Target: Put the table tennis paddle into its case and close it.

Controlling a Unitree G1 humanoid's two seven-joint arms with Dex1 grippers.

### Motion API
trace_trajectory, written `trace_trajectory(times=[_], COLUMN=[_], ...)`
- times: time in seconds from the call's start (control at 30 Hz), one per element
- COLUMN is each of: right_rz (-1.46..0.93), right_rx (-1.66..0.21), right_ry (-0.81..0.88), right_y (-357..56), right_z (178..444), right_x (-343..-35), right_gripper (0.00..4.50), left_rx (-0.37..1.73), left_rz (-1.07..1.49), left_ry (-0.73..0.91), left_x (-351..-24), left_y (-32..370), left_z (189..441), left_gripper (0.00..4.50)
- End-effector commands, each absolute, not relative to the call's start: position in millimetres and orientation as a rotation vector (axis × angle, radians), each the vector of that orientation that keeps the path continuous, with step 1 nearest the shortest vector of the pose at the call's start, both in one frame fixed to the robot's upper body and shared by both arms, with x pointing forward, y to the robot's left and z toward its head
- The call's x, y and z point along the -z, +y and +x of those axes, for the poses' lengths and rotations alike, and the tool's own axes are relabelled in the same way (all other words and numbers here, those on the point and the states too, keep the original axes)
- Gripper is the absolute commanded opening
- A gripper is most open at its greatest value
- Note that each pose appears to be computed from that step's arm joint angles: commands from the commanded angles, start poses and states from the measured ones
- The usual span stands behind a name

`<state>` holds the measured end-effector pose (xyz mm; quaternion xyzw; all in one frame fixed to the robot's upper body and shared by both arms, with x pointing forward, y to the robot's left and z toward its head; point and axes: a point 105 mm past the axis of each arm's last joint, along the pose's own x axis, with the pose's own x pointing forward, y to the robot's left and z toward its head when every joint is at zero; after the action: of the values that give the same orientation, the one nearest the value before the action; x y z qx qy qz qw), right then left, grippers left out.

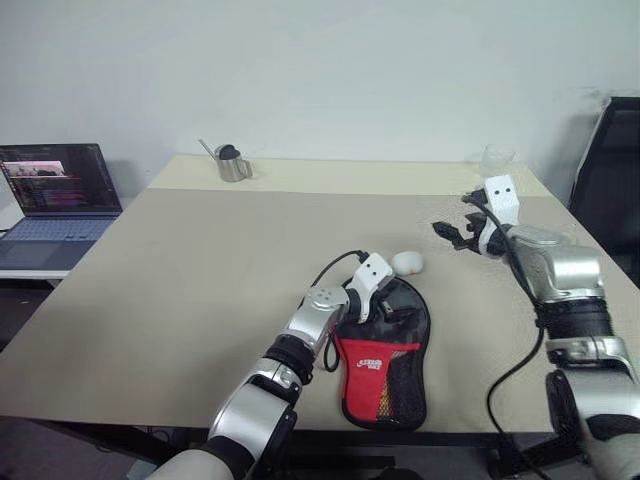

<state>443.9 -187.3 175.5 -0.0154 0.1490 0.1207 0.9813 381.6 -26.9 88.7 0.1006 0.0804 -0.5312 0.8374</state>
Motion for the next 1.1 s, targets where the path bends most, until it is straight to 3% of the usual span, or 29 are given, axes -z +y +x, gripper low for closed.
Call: trace_trajectory(times=[0.03,0.47,0.97,1.1], right_rz=[0.017,0.073,0.108,0.109], right_rx=[-0.204,-0.253,-0.319,-0.316], right_ry=[0.324,0.392,0.495,0.468], right_y=[-172.7,-136.6,-113.6,-113.3], right_z=[456.5,466.6,455.4,457.1], right_x=[-164.5,-136.4,-110.1,-114.9], right_gripper=[4.36,4.36,4.36,3.41], left_rx=[1.093,1.019,0.987,0.990], left_rz=[0.202,0.205,0.215,0.218], left_ry=[0.249,0.258,0.266,0.266], left_x=[-68.0,-66.3,-63.4,-63.5], left_y=[-16.3,3.7,8.7,7.9], left_z=[378.3,377.1,376.2,376.1], left_gripper=[4.08,4.08,4.08,4.11])
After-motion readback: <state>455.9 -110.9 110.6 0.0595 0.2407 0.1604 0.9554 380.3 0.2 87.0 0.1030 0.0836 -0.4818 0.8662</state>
